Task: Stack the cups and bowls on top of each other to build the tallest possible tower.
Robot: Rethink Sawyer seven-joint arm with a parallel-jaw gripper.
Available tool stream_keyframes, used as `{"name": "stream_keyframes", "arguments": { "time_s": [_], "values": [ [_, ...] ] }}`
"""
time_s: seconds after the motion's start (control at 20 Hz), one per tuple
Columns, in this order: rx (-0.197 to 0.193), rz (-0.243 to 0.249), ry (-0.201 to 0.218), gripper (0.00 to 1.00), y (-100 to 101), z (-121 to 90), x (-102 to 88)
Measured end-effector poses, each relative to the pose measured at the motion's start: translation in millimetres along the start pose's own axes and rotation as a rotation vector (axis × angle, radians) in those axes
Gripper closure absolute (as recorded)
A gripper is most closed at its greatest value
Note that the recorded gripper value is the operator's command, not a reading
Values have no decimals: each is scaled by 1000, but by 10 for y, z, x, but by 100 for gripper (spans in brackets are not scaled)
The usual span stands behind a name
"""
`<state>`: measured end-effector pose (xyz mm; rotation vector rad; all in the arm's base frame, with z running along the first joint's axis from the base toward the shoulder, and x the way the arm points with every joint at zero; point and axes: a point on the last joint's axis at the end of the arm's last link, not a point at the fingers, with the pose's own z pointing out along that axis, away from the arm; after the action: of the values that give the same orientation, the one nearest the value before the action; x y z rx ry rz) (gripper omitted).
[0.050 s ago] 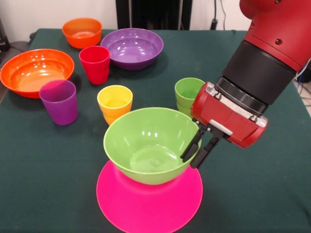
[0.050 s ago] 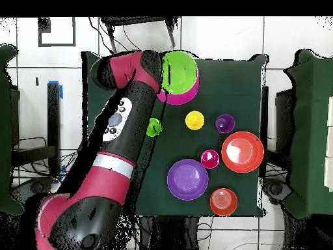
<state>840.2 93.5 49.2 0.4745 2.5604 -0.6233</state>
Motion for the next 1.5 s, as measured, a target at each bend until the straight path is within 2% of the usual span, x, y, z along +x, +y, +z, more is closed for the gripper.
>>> {"name": "stream_keyframes", "arguments": {
  "time_s": [0.65, 1.5],
  "values": [
    [9, 0, 10, 100, -40, 47, 63],
    [8, 3, 5, 100, -64, 45, 53]
  ]
}}
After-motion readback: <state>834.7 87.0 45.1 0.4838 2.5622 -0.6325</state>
